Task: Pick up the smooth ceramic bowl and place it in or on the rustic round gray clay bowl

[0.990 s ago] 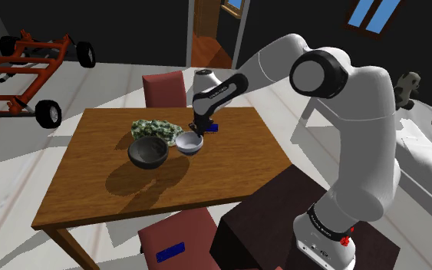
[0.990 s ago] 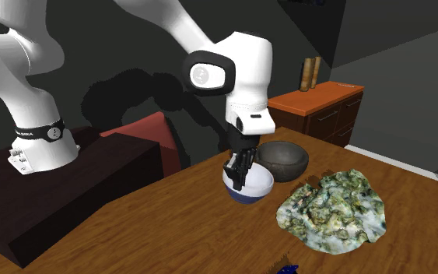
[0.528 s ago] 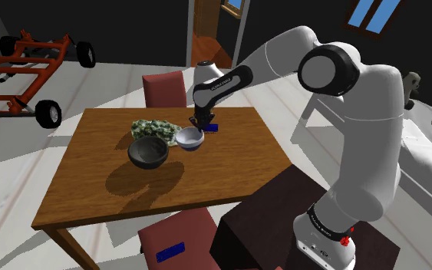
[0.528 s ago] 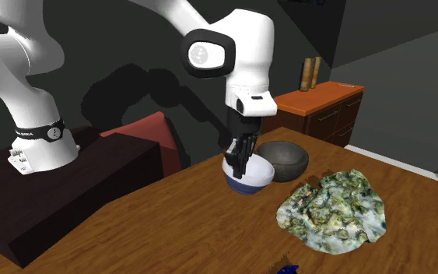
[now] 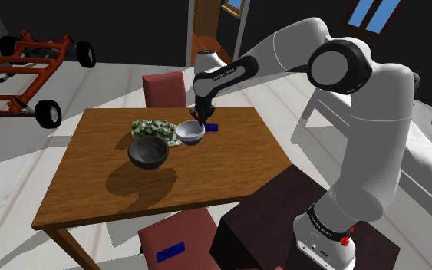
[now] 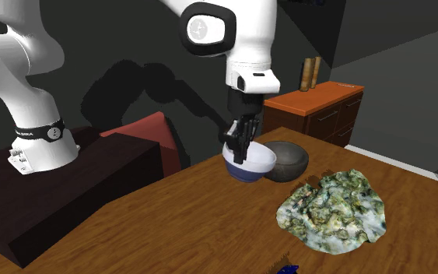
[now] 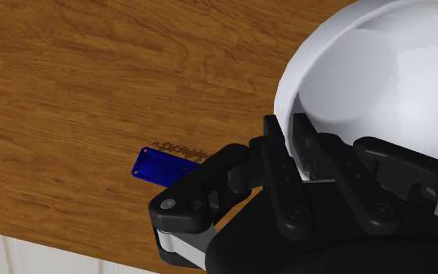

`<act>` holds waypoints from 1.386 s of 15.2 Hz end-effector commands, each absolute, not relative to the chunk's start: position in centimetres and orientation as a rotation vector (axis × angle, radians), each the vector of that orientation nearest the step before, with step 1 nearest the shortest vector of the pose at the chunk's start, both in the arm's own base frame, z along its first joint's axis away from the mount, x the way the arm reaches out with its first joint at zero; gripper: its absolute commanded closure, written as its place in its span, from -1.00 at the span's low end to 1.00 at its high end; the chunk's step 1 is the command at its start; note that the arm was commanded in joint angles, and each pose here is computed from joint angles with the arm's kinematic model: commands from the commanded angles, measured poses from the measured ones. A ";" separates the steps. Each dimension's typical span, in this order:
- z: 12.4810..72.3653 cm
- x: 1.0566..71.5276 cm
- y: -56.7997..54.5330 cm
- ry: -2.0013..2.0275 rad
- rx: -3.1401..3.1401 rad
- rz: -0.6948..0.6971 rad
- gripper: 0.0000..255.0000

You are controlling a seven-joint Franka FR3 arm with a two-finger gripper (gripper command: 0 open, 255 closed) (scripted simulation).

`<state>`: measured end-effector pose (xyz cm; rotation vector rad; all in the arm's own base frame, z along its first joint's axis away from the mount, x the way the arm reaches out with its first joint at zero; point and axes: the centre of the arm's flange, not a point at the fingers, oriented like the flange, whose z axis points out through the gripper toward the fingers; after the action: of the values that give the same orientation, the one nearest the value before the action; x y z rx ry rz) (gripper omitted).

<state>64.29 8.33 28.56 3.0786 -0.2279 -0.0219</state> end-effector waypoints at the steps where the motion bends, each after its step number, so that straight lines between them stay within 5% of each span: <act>1: 29.6 64.3 8.3 -0.228 3.079 -0.022 1.00; 8: 33.0 64.3 8.3 -0.228 3.079 -0.022 1.00; 21: 36.8 69.5 24.3 -0.228 3.079 -0.022 1.00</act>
<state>69.06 22.84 36.49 3.0790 -0.2257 -0.0217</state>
